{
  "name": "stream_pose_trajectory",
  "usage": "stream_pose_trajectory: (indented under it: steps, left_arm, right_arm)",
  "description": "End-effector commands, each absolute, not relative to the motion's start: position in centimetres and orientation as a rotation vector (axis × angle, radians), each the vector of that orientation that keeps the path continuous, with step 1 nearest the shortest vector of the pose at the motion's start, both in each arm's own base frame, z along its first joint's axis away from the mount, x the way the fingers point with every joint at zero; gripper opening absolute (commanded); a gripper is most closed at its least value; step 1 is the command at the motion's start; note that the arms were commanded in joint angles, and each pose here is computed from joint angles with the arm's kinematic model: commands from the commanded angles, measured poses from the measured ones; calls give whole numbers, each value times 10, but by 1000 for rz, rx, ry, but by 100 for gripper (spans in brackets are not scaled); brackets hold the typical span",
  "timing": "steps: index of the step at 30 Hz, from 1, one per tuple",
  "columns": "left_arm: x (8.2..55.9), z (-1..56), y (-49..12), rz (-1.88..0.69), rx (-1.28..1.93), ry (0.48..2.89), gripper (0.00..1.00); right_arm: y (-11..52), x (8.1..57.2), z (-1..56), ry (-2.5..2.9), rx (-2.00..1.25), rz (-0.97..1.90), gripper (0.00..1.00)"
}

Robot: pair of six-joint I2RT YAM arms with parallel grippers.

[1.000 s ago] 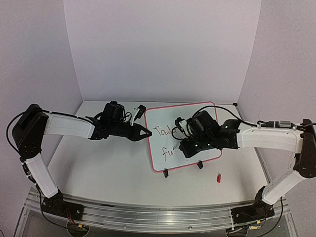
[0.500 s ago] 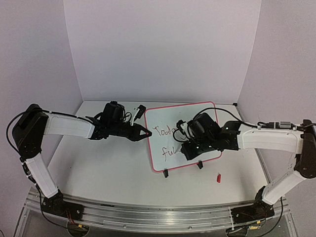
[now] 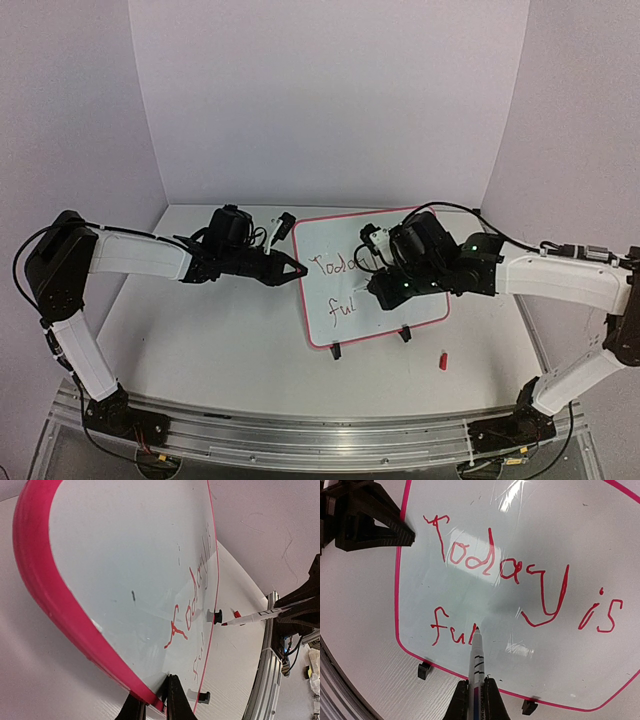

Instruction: Write a sentence on the whiteboard

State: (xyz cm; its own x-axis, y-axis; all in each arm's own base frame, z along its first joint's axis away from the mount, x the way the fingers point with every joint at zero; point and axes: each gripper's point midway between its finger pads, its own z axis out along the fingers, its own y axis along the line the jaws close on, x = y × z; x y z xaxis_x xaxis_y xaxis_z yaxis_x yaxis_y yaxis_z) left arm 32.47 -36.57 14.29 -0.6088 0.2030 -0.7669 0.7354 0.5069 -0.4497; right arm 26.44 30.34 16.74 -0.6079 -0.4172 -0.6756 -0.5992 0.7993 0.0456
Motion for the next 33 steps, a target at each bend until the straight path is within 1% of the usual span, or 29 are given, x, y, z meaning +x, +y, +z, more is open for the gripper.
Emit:
stream_pose_trajectory:
  steps: [1,8,33]
  left_arm:
    - [360,67,-304,-513,719,2290,0]
    - [358,64,-303,-513,719,2297,0]
    - [360,64,-304,-511,716,2300,0]
  right_arm:
    - [309,280,186,2248,-743,311,0]
    - [313,290,185,2230,-740,270,0]
    - [304,284,163,2281,-750,237,0]
